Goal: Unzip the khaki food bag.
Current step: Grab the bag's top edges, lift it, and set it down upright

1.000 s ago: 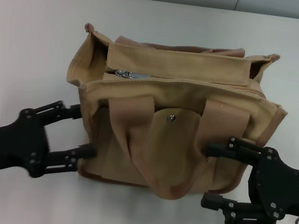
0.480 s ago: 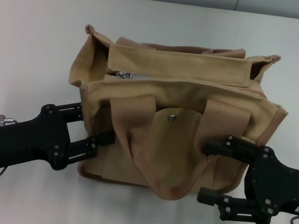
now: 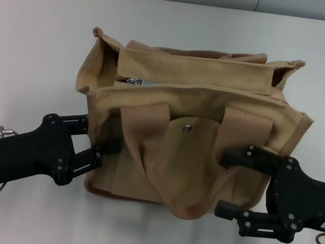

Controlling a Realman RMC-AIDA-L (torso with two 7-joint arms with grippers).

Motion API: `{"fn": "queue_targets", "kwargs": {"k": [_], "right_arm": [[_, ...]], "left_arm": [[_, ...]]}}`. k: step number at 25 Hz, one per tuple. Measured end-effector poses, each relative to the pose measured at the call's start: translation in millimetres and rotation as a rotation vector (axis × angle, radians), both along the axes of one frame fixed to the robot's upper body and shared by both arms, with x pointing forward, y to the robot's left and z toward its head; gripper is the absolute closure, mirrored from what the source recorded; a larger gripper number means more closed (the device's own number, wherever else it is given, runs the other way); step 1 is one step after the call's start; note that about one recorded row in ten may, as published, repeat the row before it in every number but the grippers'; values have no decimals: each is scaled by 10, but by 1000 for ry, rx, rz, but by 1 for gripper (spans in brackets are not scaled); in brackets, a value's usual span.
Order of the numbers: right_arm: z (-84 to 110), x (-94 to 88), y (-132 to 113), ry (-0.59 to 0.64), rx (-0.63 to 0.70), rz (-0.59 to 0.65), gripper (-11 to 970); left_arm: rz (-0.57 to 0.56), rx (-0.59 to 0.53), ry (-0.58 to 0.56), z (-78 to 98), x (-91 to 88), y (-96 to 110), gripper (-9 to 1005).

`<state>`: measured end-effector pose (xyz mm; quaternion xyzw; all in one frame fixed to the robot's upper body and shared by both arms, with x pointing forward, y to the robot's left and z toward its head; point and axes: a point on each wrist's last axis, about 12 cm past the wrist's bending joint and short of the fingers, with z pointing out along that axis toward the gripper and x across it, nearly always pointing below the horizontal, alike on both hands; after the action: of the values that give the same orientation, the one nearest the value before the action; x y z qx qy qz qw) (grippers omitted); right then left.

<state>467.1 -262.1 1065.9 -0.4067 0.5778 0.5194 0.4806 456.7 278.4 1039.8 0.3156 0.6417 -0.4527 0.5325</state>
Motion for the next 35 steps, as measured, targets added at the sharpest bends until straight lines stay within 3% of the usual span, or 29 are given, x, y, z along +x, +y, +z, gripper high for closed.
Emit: {"fn": "queue_targets", "kwargs": {"k": [35], "right_arm": [[-4,38,26,1,2,-15,114]], "left_arm": [[-7,11,-31,3,10,-19,868]]}}
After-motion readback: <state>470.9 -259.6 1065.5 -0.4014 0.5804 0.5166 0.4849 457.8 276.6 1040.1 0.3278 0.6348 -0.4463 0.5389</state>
